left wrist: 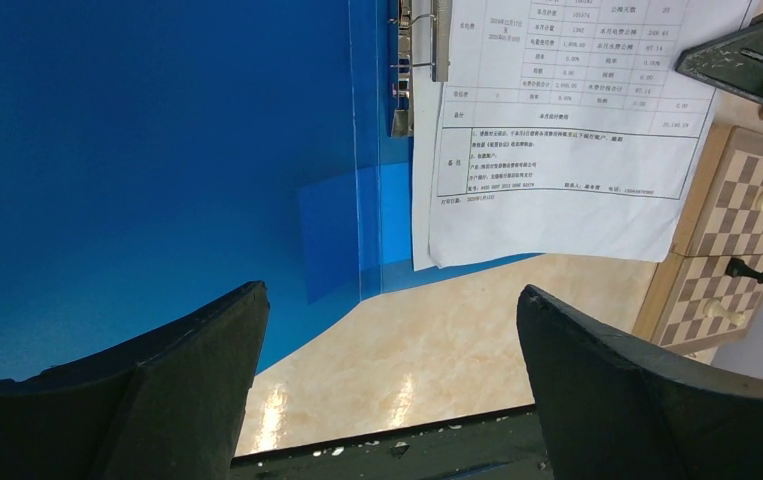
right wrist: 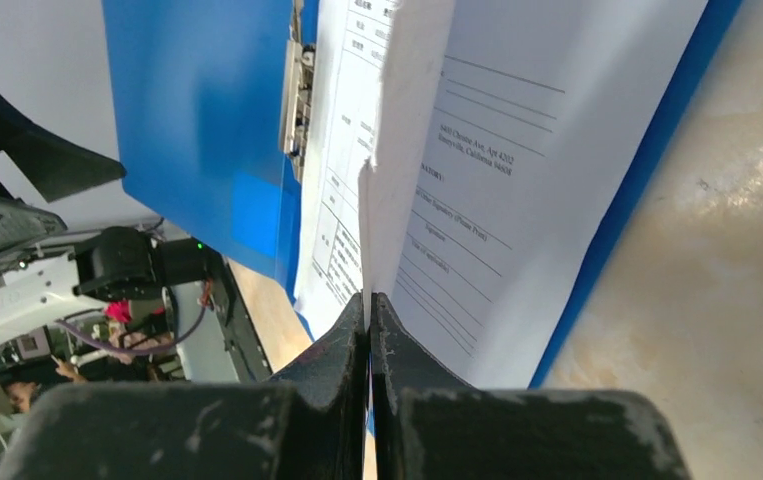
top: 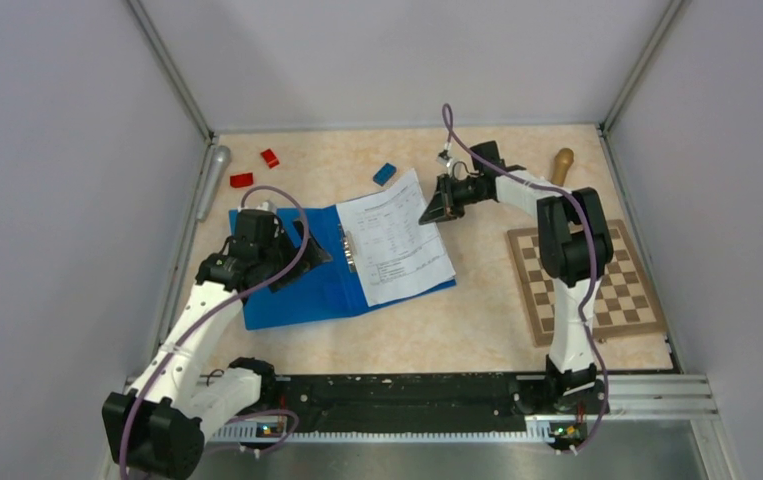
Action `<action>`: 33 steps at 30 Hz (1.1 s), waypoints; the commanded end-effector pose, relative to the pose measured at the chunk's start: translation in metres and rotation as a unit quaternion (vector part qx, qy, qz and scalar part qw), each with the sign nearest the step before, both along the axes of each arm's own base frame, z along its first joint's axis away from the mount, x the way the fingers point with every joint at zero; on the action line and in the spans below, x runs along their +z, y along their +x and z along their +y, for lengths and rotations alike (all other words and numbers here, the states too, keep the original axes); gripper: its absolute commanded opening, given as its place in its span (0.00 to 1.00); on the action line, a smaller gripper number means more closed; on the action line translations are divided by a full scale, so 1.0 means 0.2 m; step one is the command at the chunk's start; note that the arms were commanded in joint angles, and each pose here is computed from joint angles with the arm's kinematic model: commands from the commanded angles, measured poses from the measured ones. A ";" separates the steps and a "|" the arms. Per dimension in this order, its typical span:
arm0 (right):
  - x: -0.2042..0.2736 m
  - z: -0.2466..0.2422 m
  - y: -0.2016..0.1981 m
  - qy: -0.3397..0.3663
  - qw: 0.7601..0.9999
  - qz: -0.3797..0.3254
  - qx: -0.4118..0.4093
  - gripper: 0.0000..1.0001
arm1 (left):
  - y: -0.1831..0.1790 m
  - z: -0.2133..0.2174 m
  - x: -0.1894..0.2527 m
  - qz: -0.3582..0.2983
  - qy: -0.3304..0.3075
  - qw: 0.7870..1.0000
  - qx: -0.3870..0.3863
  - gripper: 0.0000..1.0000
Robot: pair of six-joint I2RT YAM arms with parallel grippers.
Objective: Put the files into the folder
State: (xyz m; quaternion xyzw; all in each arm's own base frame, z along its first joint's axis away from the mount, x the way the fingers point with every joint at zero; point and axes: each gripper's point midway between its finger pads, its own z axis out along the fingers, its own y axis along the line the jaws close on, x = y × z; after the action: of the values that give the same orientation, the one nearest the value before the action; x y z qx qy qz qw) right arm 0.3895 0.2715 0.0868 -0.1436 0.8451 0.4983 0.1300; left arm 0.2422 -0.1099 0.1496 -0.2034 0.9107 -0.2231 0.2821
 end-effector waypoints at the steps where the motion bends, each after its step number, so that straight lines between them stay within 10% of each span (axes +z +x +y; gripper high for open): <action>1: 0.09 0.02 0.04 0.005 0.998 -0.053 0.027 0.00 | 0.02 0.00 -0.01 -0.004 0.000 1.000 -0.005 0.99; 33: 0.02 0.16 0.06 0.026 0.997 -0.050 0.052 0.00 | 0.03 0.00 -0.02 0.010 0.010 1.000 -0.014 0.99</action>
State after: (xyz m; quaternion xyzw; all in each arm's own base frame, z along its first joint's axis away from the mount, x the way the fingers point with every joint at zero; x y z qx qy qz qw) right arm 0.3890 0.2953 0.0801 -0.1875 0.8277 0.5159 0.1168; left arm 0.2426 -0.1121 0.1307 -0.1969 0.9239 -0.2125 0.2498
